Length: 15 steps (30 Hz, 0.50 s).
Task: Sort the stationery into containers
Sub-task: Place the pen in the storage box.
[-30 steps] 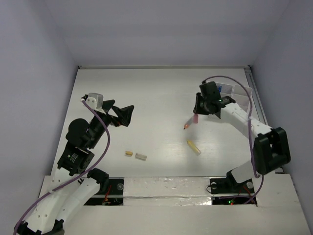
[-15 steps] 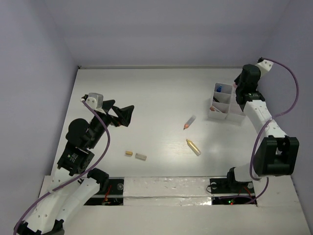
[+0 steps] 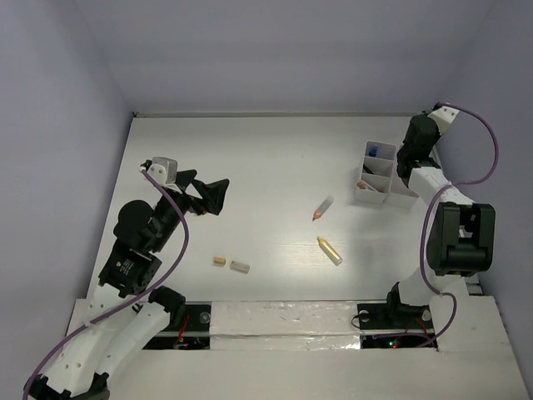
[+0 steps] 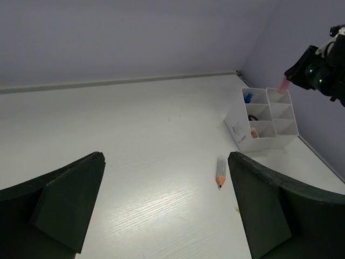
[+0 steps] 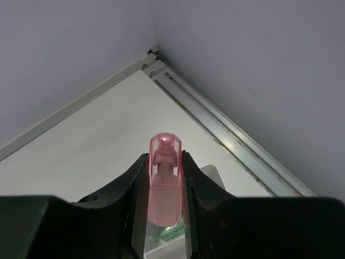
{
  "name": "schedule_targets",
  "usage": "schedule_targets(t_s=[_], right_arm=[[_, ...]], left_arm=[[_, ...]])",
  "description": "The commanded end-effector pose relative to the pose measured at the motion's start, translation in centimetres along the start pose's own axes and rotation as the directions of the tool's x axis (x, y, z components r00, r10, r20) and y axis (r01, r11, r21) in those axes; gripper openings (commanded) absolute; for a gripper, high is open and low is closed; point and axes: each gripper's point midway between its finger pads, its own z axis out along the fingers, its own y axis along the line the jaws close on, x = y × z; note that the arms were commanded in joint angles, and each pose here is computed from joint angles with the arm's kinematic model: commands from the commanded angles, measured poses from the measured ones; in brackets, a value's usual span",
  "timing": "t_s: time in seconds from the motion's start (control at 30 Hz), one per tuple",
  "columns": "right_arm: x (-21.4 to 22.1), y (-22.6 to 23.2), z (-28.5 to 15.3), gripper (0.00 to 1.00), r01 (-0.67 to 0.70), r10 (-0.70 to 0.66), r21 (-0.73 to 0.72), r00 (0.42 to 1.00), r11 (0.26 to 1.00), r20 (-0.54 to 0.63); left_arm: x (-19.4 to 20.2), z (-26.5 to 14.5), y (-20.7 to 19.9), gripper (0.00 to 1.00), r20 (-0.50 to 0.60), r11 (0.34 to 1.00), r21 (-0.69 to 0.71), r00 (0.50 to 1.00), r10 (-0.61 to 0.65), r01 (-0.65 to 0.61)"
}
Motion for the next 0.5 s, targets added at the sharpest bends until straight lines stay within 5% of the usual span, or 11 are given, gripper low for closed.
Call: schedule_targets(t_s=[0.0, 0.47], right_arm=[[-2.5, -0.3, 0.5, 0.00, -0.017, 0.014, 0.031, 0.994, 0.999, 0.107], [1.4, -0.9, 1.4, 0.01, 0.024, -0.028, 0.064, 0.998, 0.998, 0.064]], left_arm=[[-0.8, 0.4, -0.6, 0.98, 0.035, 1.000, 0.029, 0.999, 0.009, -0.010], [-0.6, 0.5, -0.4, 0.98, 0.029, 1.000, 0.023, 1.000, 0.012, -0.012]])
